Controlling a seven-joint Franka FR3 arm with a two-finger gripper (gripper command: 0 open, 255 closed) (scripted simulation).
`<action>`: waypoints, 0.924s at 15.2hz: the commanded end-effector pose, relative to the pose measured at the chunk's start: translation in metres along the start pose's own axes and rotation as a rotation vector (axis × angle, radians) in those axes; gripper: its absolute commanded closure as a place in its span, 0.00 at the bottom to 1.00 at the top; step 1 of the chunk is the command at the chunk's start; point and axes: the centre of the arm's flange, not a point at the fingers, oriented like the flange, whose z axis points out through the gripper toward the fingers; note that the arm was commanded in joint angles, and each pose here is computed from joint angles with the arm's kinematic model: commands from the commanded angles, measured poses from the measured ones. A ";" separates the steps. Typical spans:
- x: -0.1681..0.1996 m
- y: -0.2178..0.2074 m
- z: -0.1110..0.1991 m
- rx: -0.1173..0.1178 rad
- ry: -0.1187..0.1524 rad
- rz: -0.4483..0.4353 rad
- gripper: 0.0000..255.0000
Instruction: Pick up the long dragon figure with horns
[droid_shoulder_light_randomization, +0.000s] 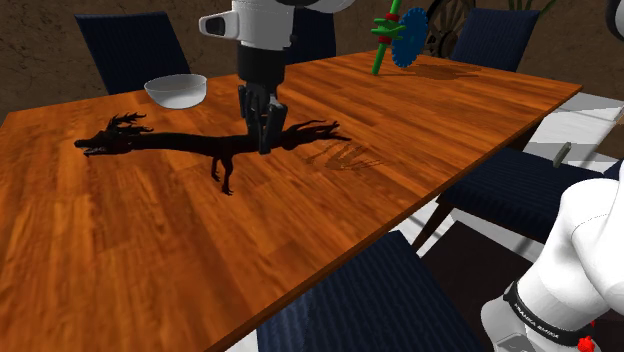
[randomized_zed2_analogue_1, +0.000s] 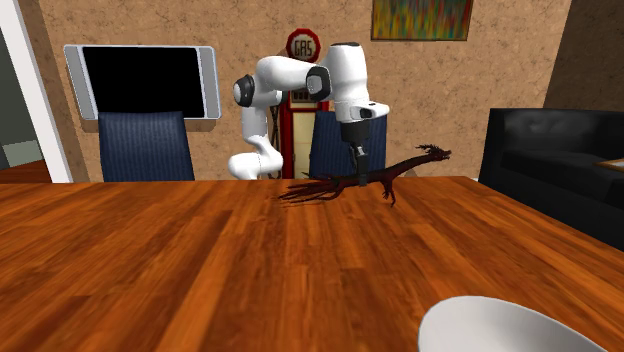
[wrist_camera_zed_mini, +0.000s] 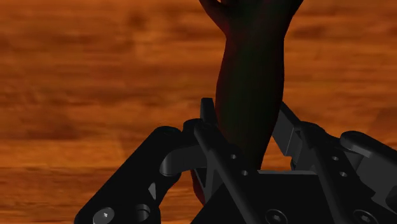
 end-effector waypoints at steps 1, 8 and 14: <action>0.001 0.000 -0.009 0.000 0.000 0.000 1.00; 0.007 0.000 -0.046 0.000 0.000 0.000 1.00; 0.012 0.000 -0.073 0.000 0.000 0.000 1.00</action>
